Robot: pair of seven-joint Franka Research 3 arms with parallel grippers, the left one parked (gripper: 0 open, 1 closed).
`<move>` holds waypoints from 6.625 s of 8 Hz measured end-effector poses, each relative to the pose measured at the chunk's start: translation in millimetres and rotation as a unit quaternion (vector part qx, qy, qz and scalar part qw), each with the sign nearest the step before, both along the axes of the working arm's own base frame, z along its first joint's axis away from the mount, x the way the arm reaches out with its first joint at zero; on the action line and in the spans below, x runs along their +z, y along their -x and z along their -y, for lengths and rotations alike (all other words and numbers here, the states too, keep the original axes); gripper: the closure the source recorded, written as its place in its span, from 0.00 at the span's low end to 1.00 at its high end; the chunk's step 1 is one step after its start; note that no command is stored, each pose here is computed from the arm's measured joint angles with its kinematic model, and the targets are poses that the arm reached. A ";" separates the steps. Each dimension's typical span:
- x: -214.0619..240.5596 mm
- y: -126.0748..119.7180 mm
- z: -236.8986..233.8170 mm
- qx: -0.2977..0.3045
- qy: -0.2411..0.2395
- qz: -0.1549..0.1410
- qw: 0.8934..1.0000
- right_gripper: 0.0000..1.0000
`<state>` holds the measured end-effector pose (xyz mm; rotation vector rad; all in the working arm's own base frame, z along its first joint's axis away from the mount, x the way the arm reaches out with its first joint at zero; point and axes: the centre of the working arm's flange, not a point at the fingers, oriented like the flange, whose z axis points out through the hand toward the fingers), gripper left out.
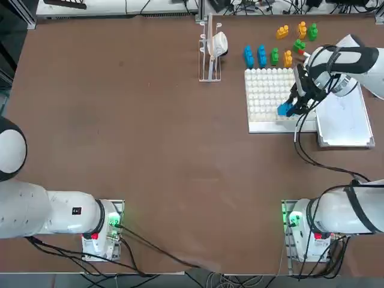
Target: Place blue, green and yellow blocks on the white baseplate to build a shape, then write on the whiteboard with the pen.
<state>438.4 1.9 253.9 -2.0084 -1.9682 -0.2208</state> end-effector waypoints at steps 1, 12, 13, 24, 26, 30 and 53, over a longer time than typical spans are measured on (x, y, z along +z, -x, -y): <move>-2.1 2.1 -1.3 0.000 0.001 0.000 1.000 0.58; -7.3 6.9 -43.9 -0.021 0.022 0.004 1.000 0.58; -7.5 6.5 -37.3 -0.023 0.026 0.004 0.999 0.58; -14.1 7.7 -11.0 -0.026 0.045 -0.003 0.999 0.58; -14.1 7.7 -15.5 -0.026 0.046 -0.005 0.999 0.58; -14.0 8.0 -33.7 -0.024 0.049 -0.007 0.998 0.58; -26.3 -5.7 -42.5 -0.015 0.057 -0.007 0.998 0.58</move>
